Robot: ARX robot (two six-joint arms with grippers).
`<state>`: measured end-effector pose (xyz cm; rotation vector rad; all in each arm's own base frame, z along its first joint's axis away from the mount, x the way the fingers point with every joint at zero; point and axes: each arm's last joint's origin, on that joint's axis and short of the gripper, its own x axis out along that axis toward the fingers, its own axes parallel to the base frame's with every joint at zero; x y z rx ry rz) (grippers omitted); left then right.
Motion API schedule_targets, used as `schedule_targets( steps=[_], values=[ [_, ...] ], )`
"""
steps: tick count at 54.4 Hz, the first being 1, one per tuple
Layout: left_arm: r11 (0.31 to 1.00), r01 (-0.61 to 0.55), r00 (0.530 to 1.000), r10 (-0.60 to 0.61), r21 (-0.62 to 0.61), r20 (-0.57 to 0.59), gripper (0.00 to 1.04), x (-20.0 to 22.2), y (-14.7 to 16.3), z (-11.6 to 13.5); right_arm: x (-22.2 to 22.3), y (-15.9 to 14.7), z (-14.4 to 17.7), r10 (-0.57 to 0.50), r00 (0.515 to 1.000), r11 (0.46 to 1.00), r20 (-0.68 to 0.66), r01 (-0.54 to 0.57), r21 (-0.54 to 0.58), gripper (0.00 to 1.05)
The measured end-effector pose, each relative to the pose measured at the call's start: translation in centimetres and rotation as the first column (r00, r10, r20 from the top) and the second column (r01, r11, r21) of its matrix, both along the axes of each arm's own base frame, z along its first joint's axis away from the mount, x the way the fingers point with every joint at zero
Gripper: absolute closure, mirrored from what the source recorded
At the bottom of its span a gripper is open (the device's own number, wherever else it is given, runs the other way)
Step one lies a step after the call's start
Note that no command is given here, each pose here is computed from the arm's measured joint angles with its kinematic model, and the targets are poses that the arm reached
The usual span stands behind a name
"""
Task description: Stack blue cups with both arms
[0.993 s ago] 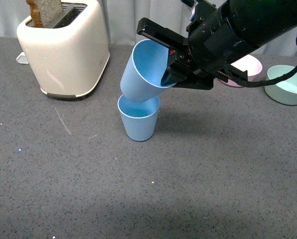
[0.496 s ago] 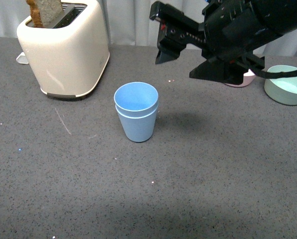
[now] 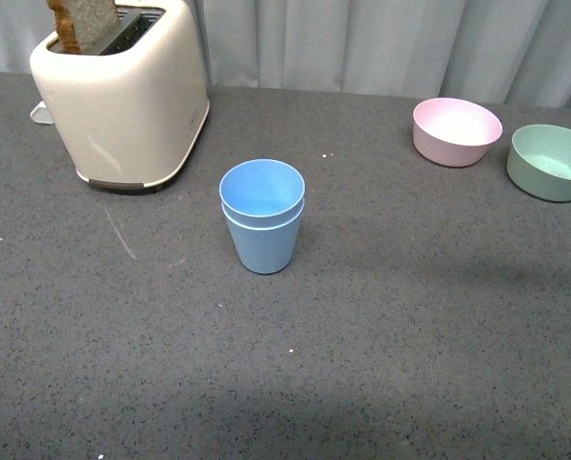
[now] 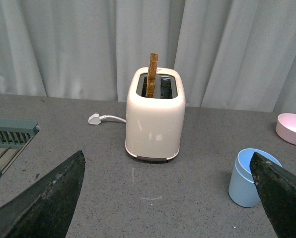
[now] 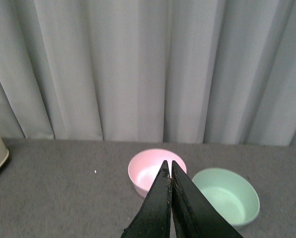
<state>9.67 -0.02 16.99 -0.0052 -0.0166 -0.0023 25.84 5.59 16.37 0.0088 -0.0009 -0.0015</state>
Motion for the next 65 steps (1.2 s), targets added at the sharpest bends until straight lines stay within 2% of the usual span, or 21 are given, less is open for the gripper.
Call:
schedule_targets(
  steps=[21, 42, 45, 65],
  values=[
    [1.000, -0.001, 1.000, 0.001, 0.000, 0.000, 0.07, 0.0, 0.0, 0.0, -5.7, -3.2, -0.3, 0.000, 1.000, 1.000, -0.021, -0.001, -0.008, 1.04],
    [1.000, -0.001, 1.000, 0.001, 0.000, 0.000, 0.07, 0.0, 0.0, 0.0, -9.3, -5.0, -0.2, 0.025, 1.000, 1.000, -0.018, -0.025, -0.006, 1.04],
    [1.000, -0.001, 1.000, 0.001, 0.000, -0.001, 0.07, 0.0, 0.0, 0.0, -9.9, -5.4, -0.2, 0.004, 1.000, 1.000, -0.018, -0.004, -0.006, 1.04],
    [1.000, -0.001, 1.000, 0.001, 0.000, 0.000, 0.07, 0.0, 0.0, 0.0, -12.0, -5.6, 0.0, 0.002, 1.000, 1.000, -0.011, -0.002, -0.006, 1.04]
  ],
)
